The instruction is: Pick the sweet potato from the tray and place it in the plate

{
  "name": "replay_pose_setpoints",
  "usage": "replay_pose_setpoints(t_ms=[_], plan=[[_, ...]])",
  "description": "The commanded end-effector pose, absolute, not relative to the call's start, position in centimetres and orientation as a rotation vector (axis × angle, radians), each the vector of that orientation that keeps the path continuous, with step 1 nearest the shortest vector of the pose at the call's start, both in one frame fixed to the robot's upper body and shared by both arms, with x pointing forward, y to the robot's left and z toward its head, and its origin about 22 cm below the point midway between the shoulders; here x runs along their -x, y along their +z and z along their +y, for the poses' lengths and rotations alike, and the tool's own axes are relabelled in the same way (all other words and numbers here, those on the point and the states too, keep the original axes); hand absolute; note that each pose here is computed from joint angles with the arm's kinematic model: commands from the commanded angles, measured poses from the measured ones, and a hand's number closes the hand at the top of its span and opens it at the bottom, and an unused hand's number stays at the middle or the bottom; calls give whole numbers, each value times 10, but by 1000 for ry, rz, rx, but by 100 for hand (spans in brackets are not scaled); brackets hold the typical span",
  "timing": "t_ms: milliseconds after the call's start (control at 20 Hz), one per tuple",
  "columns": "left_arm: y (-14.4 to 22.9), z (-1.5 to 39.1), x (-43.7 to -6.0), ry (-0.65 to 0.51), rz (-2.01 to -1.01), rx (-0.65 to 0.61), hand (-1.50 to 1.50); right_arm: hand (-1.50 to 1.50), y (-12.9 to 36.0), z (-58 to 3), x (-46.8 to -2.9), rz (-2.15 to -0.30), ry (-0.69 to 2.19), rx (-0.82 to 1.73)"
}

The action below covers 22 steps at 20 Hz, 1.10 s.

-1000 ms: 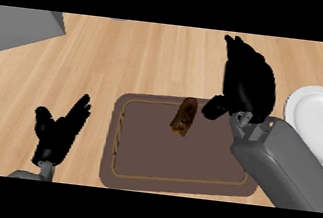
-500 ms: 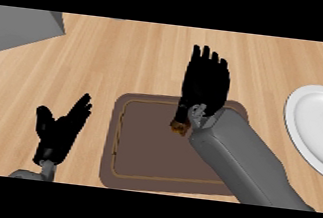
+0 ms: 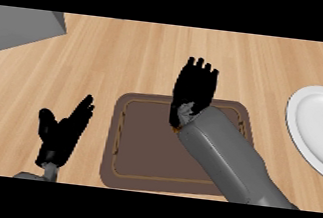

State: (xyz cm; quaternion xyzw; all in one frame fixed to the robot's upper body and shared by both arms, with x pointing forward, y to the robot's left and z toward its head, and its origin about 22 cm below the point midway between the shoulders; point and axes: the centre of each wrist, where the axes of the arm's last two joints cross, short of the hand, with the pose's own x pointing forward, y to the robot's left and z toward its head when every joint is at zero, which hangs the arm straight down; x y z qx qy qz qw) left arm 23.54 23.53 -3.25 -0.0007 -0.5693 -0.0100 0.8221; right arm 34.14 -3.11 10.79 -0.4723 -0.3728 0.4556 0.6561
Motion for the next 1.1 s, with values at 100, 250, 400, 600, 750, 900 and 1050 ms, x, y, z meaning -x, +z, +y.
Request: replay_pose_setpoints(t_ms=[100, 250, 400, 600, 750, 900, 1050], plan=[[-35, 237, -238, -12, -1200, 1, 0, -150, 84, -22, -341, -641, 953, 1096], [-42, 243, -226, -40, -1208, -2, 0, -150, 86, -16, -332, -677, 967, 1099], [-38, 237, -236, -17, -1190, -1, 0, -150, 88, -10, -332, -631, 987, 1137], [-31, 227, -237, -22, -1180, 25, 0, -150, 60, -13, -329, -565, 998, 1206], [-37, 233, -234, -8, -1177, 5, 0, -150, 49, -24, -341, -537, 1006, 1217], [-42, 232, -233, -15, -1187, -1, 0, -150, 63, -22, -344, -522, 1015, 1207], [-26, 241, -230, -11, -1191, 11, 0, -150, 51, -27, -348, -520, 1008, 1178]])
